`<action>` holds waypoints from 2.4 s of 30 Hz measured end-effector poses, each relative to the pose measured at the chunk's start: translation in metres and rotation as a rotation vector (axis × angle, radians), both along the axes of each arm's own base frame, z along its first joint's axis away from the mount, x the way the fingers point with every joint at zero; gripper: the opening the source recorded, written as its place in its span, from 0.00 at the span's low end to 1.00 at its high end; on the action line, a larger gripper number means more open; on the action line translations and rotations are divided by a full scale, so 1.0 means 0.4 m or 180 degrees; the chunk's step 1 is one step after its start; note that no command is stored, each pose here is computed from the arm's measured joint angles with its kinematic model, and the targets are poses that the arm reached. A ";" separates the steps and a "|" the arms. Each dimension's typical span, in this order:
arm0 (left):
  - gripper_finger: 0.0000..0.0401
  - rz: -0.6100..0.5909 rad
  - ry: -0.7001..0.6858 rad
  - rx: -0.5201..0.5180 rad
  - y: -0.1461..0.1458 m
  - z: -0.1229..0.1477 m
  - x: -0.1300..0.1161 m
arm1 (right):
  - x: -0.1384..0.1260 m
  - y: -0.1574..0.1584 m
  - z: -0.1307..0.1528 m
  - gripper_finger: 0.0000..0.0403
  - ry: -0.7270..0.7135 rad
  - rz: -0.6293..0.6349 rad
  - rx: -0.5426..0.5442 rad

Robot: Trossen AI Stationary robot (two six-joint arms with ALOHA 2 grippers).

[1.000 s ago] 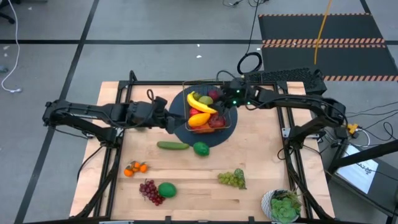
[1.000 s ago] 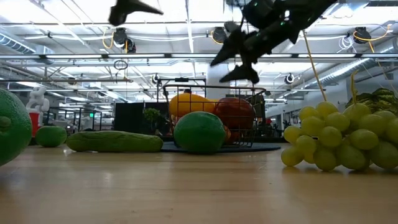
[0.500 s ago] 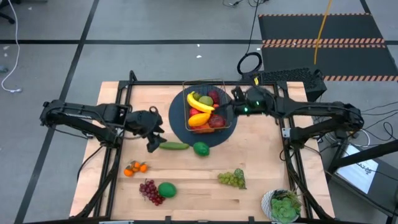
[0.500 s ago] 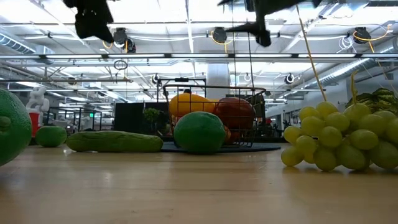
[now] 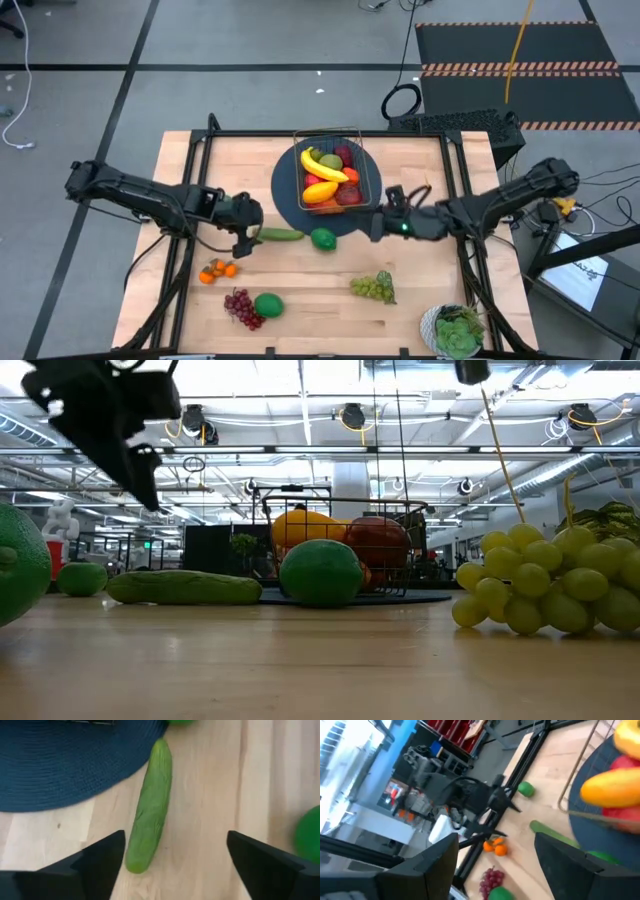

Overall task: Build produce basket
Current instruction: Put the green cucumber into the gold wire basket

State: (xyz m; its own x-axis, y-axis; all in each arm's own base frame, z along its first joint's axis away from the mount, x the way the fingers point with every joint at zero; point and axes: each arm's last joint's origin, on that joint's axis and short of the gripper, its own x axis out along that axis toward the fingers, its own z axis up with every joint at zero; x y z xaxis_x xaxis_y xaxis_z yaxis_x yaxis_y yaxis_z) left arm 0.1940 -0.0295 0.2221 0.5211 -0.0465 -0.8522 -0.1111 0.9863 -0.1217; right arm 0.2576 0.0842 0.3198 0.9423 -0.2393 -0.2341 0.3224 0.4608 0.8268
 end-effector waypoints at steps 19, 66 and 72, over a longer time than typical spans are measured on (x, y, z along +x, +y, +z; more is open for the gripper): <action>0.76 -0.0077 -0.0151 0.0307 0.018 -0.200 -0.053 | 0.030 0.064 -0.008 0.63 -0.0356 0.0055 0.0113; 0.31 -0.0271 -0.0553 -0.0011 -0.036 0.063 0.080 | 0.038 -0.287 0.000 0.63 0.0184 0.1444 -0.1181; 0.30 -0.0073 -0.0906 0.0174 -0.034 0.158 0.101 | 0.044 -0.274 -0.008 0.68 0.0214 0.1845 -0.1995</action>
